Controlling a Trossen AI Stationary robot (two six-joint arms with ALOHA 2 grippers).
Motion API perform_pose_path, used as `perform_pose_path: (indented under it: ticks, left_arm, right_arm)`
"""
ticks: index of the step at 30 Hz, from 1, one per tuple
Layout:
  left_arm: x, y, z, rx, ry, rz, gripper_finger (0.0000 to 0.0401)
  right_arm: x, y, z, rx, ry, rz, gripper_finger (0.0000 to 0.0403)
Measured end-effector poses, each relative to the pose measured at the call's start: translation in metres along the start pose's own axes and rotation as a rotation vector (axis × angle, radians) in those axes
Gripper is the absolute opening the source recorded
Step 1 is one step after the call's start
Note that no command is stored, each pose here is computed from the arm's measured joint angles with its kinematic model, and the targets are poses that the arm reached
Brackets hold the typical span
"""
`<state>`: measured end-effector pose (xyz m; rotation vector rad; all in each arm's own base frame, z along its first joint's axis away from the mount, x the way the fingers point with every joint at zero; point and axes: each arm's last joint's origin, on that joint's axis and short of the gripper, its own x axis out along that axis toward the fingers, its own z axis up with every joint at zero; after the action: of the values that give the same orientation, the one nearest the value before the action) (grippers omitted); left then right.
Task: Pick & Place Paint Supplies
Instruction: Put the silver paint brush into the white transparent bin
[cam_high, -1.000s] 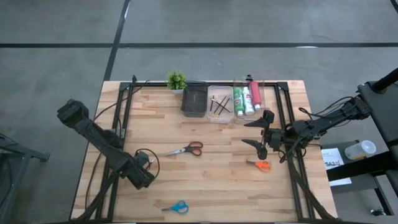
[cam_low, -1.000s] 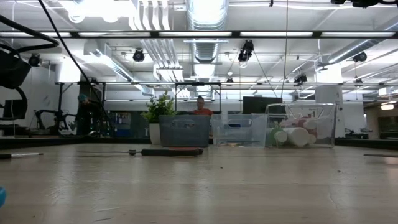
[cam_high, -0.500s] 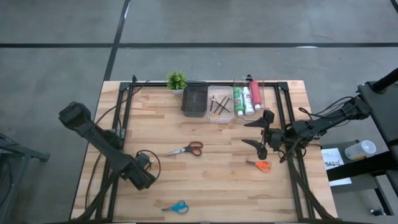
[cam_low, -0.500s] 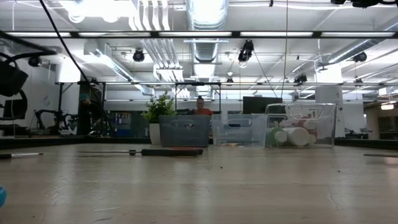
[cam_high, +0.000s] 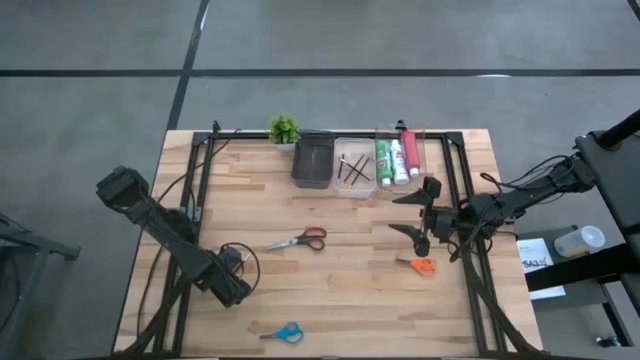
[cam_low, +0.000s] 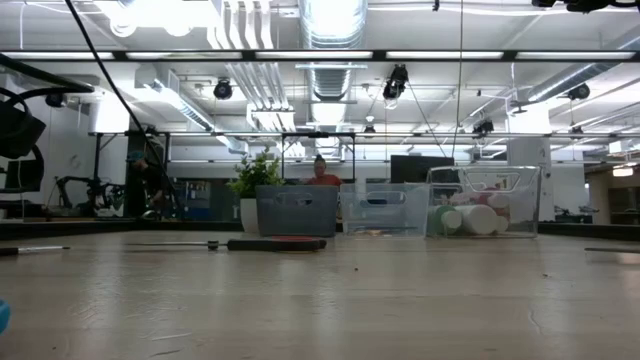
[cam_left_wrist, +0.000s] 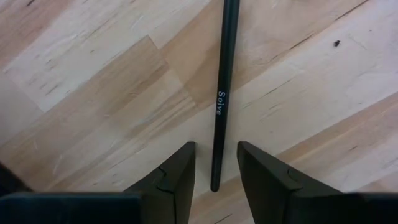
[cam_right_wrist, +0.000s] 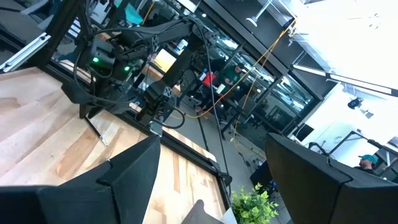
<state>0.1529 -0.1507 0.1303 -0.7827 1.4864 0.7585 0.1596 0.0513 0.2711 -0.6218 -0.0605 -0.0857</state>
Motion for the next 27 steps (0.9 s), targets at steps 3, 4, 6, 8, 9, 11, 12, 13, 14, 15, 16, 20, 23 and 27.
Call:
perform_pose_path:
  ticks: [3, 4, 6, 8, 9, 11, 12, 13, 14, 15, 16, 20, 23, 27]
  left_arm:
    - [0.0001, -0.0001, 0.0000, 0.000, -0.002, -0.002, 0.0132]
    - [0.0002, -0.0001, 0.0000, 0.000, -0.002, -0.002, 0.0132]
    - [0.0002, 0.0000, 0.0001, 0.000, -0.002, -0.002, 0.0132]
    - [0.0003, 0.0000, 0.0001, 0.000, -0.002, -0.002, 0.0132]
    - [0.0003, 0.0000, 0.0001, 0.000, -0.002, -0.002, 0.0131]
    - [0.0003, 0.0000, 0.0001, 0.000, -0.002, -0.002, 0.0127]
    - [0.0003, -0.0001, 0.0001, 0.000, -0.002, -0.002, 0.0122]
    - [0.0004, -0.0001, 0.0001, -0.001, -0.002, -0.002, 0.0116]
    - [0.0004, -0.0003, 0.0001, -0.001, -0.003, -0.005, 0.0107]
    - [0.0004, -0.0006, 0.0001, -0.002, -0.005, -0.007, 0.0098]
    - [0.0004, -0.0008, 0.0001, -0.004, -0.006, -0.009, 0.0087]
    - [0.0004, -0.0016, 0.0000, -0.007, -0.007, -0.018, 0.0040]
    - [0.0003, -0.0017, 0.0001, -0.010, -0.010, -0.019, 0.0012]
    - [0.0003, -0.0016, 0.0001, -0.010, -0.011, -0.019, 0.0012]
  right_arm:
    - [-0.0001, 0.0000, 0.0001, 0.000, 0.000, 0.000, 0.0288]
    - [0.0000, 0.0000, 0.0000, -0.003, 0.000, 0.000, 0.0288]
    - [-0.0001, 0.0000, 0.0000, -0.002, 0.000, 0.000, 0.0288]
    - [-0.0001, 0.0000, 0.0001, 0.002, 0.000, 0.000, 0.0288]
    - [-0.0001, 0.0000, 0.0001, 0.001, 0.000, 0.000, 0.0288]
    - [0.0000, 0.0000, 0.0000, -0.003, 0.000, 0.000, 0.0288]
    - [-0.0001, 0.0000, 0.0001, -0.002, -0.001, 0.000, 0.0288]
    - [0.0000, 0.0000, -0.0001, 0.001, 0.000, 0.000, 0.0288]
    - [0.0000, 0.0000, 0.0000, 0.002, 0.000, 0.000, 0.0288]
    - [0.0000, 0.0000, 0.0000, 0.001, 0.000, 0.000, 0.0288]
    - [0.0000, -0.0001, 0.0000, -0.001, 0.000, 0.000, 0.0288]
    - [0.0000, 0.0000, 0.0000, 0.002, 0.000, 0.000, 0.0288]
    - [0.0000, -0.0001, 0.0000, -0.002, 0.000, 0.000, 0.0288]
    - [0.0000, 0.0001, -0.0001, 0.002, 0.000, 0.000, 0.0288]
